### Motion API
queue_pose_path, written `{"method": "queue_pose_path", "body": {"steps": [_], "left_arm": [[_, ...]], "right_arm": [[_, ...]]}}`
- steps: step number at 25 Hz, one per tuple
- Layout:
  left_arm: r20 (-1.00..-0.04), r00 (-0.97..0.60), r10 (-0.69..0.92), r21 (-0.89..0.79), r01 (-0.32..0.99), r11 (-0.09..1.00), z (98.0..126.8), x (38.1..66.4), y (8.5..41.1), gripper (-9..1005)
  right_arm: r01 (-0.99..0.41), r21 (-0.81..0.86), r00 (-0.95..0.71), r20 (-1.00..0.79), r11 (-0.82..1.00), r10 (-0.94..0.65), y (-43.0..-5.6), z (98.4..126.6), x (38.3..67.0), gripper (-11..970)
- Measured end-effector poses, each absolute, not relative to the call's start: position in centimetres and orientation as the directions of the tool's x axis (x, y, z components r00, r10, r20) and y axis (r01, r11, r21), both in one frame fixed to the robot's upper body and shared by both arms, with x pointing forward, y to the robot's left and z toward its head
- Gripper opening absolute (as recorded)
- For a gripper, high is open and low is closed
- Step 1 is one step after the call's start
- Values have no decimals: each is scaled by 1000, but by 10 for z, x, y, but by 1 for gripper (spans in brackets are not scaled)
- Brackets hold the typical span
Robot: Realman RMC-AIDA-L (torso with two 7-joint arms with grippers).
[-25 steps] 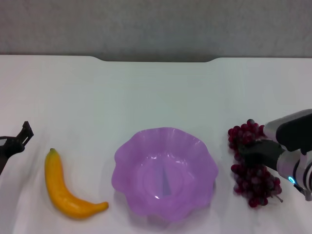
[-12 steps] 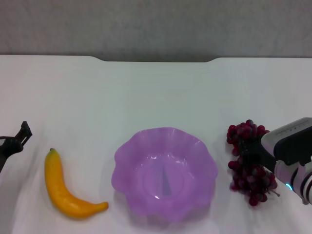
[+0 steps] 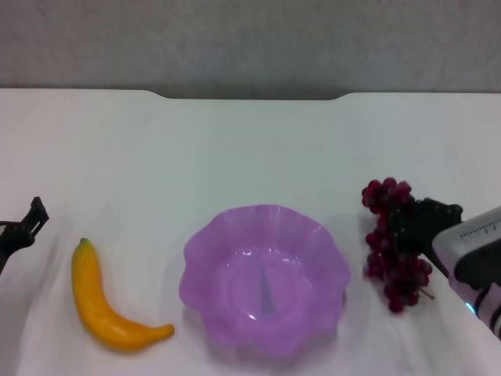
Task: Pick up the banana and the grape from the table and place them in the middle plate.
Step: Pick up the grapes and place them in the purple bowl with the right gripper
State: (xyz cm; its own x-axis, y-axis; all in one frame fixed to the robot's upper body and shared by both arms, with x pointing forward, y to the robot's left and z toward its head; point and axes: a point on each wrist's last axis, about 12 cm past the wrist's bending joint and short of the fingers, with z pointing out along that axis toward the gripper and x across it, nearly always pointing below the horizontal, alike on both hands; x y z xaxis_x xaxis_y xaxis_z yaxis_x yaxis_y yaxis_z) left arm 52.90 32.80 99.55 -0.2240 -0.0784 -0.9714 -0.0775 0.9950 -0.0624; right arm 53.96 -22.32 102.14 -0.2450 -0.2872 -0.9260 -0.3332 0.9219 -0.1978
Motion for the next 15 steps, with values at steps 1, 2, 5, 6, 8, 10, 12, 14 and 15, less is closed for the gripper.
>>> {"method": "queue_pose_path", "body": {"steps": [1, 2, 5, 6, 8, 10, 12, 14, 15], "left_arm": [[-971, -224, -78, -62, -78, 995, 995, 529, 328, 892], [-971, -224, -78, -62, -78, 995, 996, 529, 328, 892], [-971, -225, -77, -61, -78, 995, 995, 529, 329, 892], [-971, -225, -77, -60, -79, 995, 995, 529, 329, 892], [-971, -225, -77, -60, -79, 995, 995, 529, 329, 892], [-971, -224, -77, -61, -80, 995, 995, 529, 329, 892], [-971, -224, -80, -63, -84, 995, 996, 529, 330, 892], [-971, -223, -83, -65, -87, 994, 996, 529, 330, 892], [-971, -223, -83, -65, -87, 994, 996, 529, 330, 892]], "right_arm": [[-327, -203, -226, -932, 923, -285, -224, 1022, 537, 182], [-317, -208, -195, -940, 925, -279, -224, 1024, 534, 181], [-299, -227, -109, -957, 927, -269, -223, 1028, 525, 179], [-293, -236, -77, -960, 927, -269, -223, 1030, 523, 178], [-283, -263, 1, -962, 922, -274, -223, 1034, 516, 177], [-276, -285, 70, -958, 918, -277, -223, 1040, 512, 176], [-274, -302, 130, -952, 913, -276, -221, 1046, 509, 174], [-288, -313, 188, -945, 905, -267, -214, 1054, 507, 173], [-288, -313, 188, -945, 905, -267, -214, 1054, 507, 173]]}}
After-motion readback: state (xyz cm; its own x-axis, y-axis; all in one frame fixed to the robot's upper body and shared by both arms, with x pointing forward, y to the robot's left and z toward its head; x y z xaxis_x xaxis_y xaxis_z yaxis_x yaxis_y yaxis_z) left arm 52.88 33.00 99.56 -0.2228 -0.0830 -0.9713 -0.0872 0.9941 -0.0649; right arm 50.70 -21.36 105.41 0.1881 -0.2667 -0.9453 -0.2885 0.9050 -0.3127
